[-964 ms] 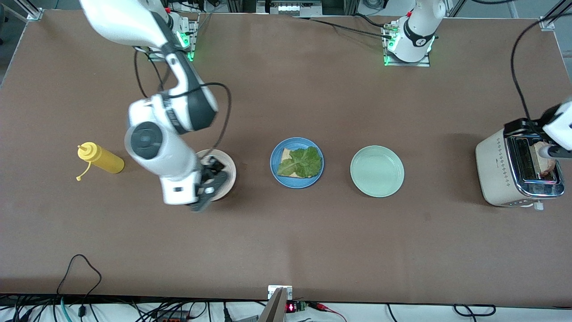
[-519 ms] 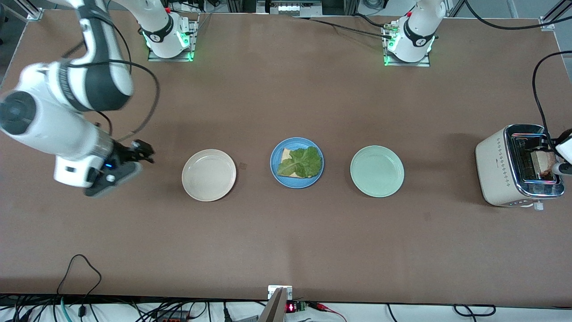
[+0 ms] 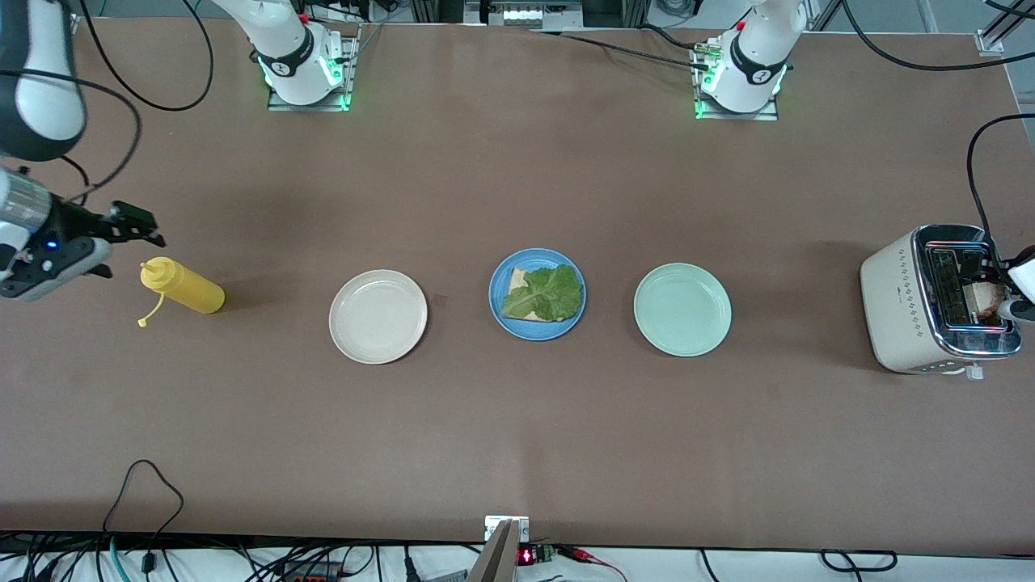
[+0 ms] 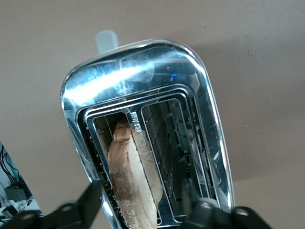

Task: Make sandwich in blue plate with both arms
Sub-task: 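Grasp the yellow bottle with the right gripper while the left gripper takes bread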

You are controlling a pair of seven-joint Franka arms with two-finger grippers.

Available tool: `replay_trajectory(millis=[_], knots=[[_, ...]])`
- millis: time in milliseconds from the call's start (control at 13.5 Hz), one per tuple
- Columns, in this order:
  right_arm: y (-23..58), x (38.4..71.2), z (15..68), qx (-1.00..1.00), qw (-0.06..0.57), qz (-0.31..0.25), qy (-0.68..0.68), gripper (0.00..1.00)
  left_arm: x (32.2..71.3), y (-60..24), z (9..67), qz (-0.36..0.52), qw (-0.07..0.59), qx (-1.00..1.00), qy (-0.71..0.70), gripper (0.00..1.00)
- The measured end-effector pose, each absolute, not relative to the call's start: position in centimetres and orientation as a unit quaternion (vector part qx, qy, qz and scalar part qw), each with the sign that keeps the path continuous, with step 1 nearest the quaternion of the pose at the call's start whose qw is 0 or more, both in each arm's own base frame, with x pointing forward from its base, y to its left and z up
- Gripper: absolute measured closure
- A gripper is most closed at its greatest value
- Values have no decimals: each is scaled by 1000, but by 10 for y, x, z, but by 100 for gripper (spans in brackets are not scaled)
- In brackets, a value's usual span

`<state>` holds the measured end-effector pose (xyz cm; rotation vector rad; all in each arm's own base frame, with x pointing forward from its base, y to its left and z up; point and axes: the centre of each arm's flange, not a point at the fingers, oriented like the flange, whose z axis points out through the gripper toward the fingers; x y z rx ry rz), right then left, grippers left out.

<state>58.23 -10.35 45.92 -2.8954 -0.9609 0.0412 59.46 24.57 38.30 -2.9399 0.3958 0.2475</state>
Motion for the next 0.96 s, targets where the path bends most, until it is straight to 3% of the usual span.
replay_trajectory(millis=[371, 668, 964], knots=[[-183, 560, 451, -918, 89, -22, -386, 0, 587, 266, 370, 95, 74, -984, 129, 85], [-239, 548, 401, -866, 178, -121, -451, 0, 588, 258, 373, 108, 68, -983, 132, 88], [-266, 534, 326, -832, 263, -163, -460, 0, 609, 220, 431, 121, 58, -979, 152, 88]])
